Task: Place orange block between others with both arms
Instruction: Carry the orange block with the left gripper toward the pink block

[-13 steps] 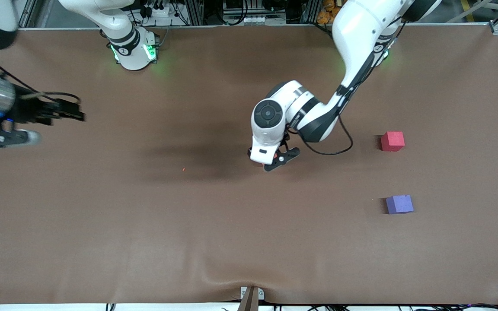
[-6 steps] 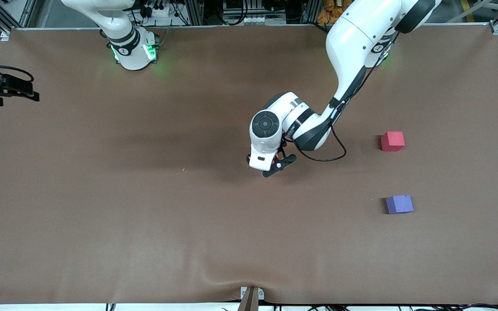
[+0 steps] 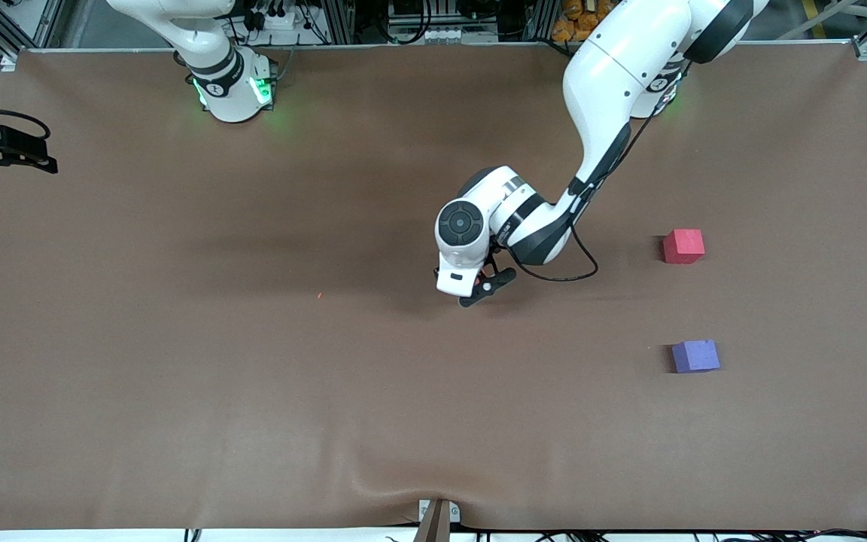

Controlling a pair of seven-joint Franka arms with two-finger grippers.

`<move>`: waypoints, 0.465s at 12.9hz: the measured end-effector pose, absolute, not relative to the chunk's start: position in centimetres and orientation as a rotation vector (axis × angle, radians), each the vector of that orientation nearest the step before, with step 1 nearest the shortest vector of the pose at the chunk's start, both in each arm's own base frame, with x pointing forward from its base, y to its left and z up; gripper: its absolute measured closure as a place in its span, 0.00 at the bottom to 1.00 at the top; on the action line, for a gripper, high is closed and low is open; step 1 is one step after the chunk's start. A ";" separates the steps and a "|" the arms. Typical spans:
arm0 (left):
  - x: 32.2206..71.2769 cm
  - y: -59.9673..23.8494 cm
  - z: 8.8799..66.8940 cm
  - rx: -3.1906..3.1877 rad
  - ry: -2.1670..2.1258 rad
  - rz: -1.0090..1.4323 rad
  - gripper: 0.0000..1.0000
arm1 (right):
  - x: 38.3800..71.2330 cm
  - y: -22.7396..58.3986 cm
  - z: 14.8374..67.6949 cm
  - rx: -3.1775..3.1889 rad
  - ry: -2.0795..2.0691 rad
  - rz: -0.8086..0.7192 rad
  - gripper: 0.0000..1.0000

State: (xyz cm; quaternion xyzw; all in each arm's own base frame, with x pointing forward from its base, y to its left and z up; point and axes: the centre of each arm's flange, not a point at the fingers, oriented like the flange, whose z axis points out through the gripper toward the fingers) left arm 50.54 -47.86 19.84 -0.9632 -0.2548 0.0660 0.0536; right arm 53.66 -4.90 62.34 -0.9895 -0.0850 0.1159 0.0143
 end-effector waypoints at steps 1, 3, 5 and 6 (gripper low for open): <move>50.6 -47.9 20.0 -2.930 -0.780 0.197 0.26 | 53.7 -4.9 62.3 -3.081 -0.263 0.359 0.00; 51.7 -47.3 20.8 -2.938 -0.808 0.180 0.45 | 53.8 -4.9 62.4 -3.086 -0.262 0.340 0.00; 54.2 -45.1 23.0 -2.945 -0.863 0.144 0.45 | 54.0 -4.6 62.5 -3.091 -0.239 0.320 0.00; 55.6 -43.2 24.6 -2.942 -0.849 0.130 0.45 | 54.1 -4.4 62.6 -3.090 -0.223 0.314 0.00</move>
